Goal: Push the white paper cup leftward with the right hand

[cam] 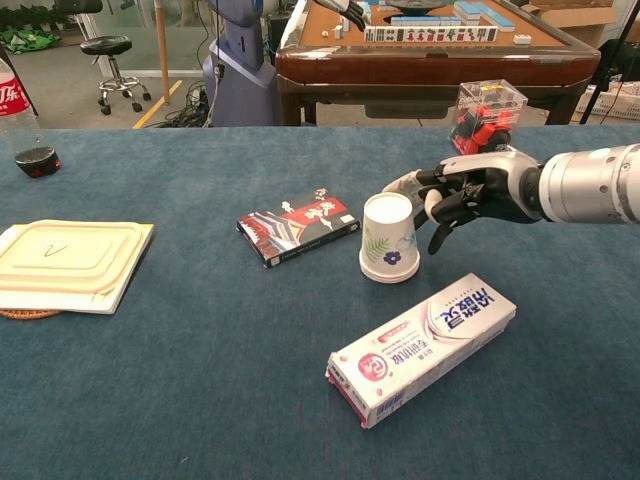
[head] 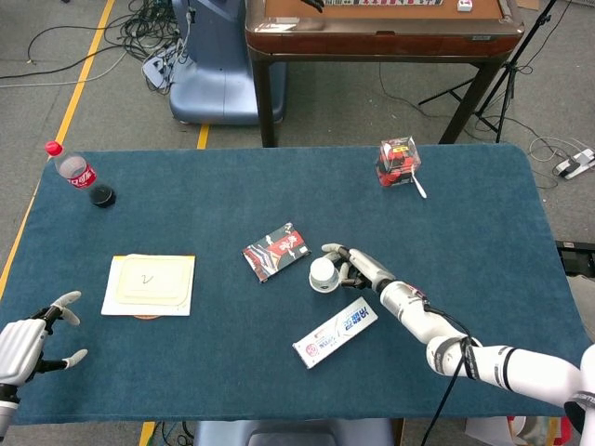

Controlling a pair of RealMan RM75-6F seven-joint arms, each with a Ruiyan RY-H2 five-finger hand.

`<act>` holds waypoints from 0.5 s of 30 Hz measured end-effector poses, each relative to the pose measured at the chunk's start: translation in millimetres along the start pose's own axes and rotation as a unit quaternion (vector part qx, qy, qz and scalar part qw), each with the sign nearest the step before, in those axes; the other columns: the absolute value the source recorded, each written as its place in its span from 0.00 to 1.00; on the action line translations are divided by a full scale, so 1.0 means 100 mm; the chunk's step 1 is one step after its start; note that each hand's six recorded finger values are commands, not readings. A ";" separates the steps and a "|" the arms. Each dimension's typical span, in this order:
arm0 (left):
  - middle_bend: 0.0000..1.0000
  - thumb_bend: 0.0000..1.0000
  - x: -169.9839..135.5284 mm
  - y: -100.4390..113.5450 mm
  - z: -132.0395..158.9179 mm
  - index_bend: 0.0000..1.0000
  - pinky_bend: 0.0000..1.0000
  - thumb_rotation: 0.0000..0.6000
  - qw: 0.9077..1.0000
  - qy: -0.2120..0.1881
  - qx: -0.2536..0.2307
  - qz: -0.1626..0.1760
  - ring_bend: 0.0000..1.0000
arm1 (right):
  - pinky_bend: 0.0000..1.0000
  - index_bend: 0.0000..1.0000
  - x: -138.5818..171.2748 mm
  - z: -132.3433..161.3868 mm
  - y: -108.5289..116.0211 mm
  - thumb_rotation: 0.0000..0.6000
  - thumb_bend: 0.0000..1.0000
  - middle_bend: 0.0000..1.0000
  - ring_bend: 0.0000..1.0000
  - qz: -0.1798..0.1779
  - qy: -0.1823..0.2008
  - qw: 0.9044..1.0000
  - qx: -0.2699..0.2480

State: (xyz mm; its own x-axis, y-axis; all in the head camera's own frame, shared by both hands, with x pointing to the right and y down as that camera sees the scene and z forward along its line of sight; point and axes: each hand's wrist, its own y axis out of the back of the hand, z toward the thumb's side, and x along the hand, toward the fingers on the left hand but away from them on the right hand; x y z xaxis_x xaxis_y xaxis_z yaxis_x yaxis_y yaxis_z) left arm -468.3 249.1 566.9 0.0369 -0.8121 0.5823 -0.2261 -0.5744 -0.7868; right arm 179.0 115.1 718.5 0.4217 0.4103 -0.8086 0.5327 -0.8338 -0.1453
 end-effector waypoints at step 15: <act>0.43 0.17 0.00 0.02 -0.02 0.16 0.45 1.00 1.000 0.004 -0.001 0.000 0.35 | 0.41 0.12 -0.09 0.09 -0.13 1.00 1.00 0.22 0.22 0.012 0.003 1.000 -0.008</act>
State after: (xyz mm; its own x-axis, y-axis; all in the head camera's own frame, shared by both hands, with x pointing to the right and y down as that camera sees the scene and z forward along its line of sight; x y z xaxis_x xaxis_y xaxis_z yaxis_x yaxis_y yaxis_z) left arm -470.4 248.7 565.7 0.0298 -0.8116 0.5834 -0.2288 -0.5737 -0.7864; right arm 162.0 119.4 722.6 0.4395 0.3923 -0.8080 0.5336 -0.8377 -0.1164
